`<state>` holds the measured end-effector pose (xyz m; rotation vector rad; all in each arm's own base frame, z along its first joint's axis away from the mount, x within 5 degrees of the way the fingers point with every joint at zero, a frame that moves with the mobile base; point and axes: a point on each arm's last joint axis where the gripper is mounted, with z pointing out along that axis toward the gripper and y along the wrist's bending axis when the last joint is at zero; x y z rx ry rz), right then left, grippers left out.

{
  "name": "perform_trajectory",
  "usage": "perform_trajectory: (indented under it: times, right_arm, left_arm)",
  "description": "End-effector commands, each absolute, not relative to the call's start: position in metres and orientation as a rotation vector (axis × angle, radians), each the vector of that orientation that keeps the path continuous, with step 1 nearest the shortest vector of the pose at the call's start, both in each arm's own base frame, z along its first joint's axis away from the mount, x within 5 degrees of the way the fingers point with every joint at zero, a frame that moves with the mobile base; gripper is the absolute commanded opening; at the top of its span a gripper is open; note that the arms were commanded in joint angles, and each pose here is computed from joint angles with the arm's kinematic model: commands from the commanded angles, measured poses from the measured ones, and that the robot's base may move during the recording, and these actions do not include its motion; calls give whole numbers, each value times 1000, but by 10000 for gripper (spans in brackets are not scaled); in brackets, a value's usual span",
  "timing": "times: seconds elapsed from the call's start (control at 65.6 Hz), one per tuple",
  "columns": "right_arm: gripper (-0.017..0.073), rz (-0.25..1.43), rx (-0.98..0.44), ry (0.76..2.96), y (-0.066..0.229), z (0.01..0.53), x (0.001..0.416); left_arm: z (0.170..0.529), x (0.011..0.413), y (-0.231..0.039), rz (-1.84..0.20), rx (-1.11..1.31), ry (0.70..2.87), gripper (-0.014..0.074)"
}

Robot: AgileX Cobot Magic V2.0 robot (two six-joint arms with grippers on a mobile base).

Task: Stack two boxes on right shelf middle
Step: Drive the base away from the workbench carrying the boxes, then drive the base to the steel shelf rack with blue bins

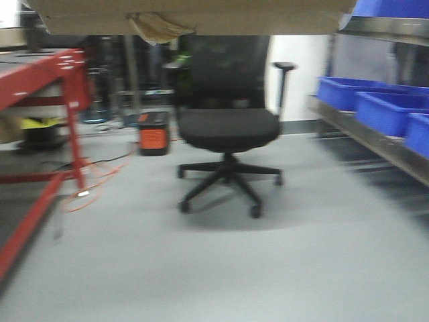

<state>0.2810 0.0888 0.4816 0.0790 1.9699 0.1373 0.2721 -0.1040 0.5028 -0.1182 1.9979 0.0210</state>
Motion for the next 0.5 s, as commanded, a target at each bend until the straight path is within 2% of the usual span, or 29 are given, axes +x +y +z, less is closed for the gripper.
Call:
perform_trajectory:
  times: [0.0, 0.488]
  right_arm:
    - [-151, 107, 78, 1890, 81, 495, 277]
    - [-151, 107, 78, 1890, 81, 495, 277]
  left_arm:
    - [513, 268, -97, 42, -129, 1942, -111]
    - [515, 268, -95, 77, -128, 1925, -111]
